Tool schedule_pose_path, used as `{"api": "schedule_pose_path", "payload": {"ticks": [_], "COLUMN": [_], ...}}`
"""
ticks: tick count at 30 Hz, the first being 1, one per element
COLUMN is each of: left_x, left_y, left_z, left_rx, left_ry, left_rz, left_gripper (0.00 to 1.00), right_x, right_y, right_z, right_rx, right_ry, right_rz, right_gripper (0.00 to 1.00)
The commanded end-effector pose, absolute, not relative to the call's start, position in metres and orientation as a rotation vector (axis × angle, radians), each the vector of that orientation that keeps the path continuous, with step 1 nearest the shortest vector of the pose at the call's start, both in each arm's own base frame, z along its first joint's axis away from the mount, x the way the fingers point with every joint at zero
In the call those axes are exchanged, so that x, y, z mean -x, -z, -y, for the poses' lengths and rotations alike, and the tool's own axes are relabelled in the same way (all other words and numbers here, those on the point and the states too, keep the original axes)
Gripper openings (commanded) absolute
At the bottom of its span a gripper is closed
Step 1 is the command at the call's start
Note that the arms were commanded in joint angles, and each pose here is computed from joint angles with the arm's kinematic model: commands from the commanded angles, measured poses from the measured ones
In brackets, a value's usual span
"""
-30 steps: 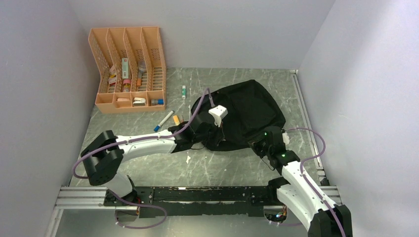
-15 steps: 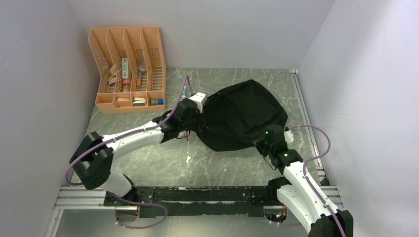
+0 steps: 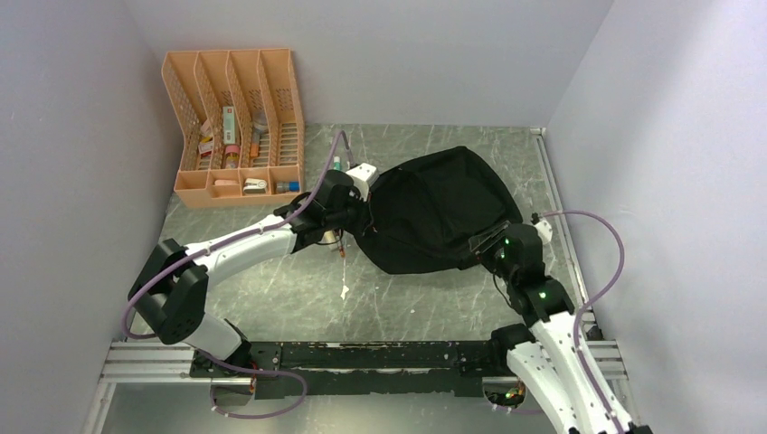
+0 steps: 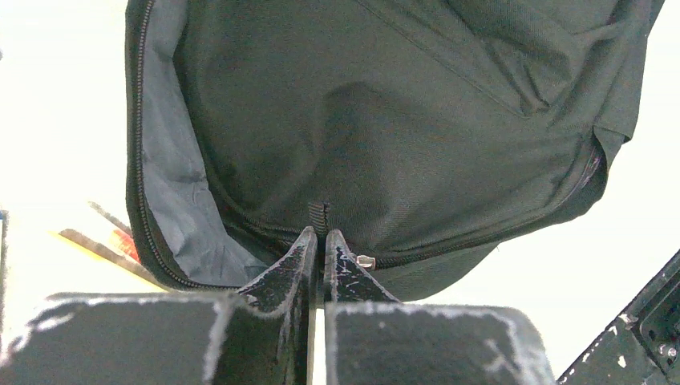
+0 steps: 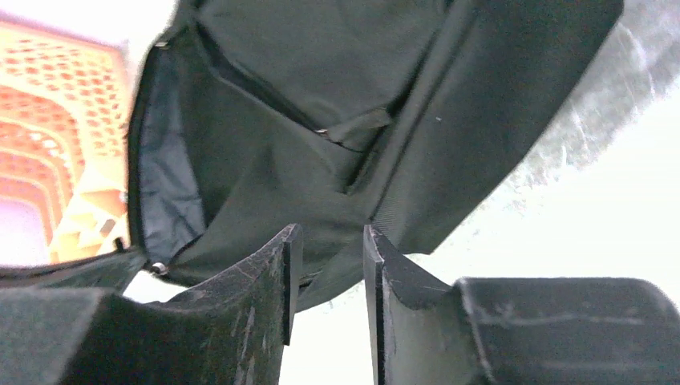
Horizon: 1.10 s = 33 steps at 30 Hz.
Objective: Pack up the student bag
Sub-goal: Zip the student bag at the center of the board.
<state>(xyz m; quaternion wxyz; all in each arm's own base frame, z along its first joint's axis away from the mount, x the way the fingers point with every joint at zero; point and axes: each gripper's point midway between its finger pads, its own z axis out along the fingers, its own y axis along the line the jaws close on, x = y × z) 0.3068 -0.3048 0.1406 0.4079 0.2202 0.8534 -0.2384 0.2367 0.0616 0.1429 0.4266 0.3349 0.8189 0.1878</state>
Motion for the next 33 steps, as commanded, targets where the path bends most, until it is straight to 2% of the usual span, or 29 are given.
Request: {"api": "schedule_pose_path", "payload": {"ticks": [1, 6, 8, 10, 14, 18, 24, 33], "left_x": [-0.318, -0.320, -0.318, -0.319, -0.320, -0.319, -0.315, -0.308], "left_y": [-0.158, -0.157, -0.156, -0.156, -0.160, -0.158, -0.152, -0.159], "left_z": [0.315, 0.314, 0.315, 0.313, 0.311, 0.309, 0.314, 0.321], "left_rx": [-0.593, -0.587, -0.590, -0.581, -0.564, -0.531, -0.547, -0.598], "left_ry": [0.635, 0.632, 0.641, 0.639, 0.650, 0.684, 0.738, 0.797], "left_rz": [-2.078, -2.079, -2.082, -2.086, -2.075, -2.082, -2.104, -2.077], "left_gripper": [0.05, 0.05, 0.05, 0.05, 0.05, 0.05, 0.05, 0.05], "right_x": [-0.230, -0.232, -0.236, -0.241, -0.254, -0.265, -0.254, -0.266], "right_y": [-0.177, -0.209, -0.213, -0.211, -0.211, -0.217, -0.199, -0.162], "right_z": [-0.060, -0.083, -0.100, -0.122, -0.161, -0.190, -0.247, -0.277], "right_rx": [-0.688, -0.445, -0.325, -0.183, 0.102, 0.370, 0.701, 0.860], "right_ry": [-0.502, -0.641, -0.714, -0.793, -0.914, -0.911, -0.916, -0.777], "right_rz": [-1.955, -1.838, -1.829, -1.845, -1.871, -1.870, -1.848, -1.853], "right_gripper": [0.39, 0.50, 0.60, 0.63, 0.66, 0.67, 0.68, 0.66]}}
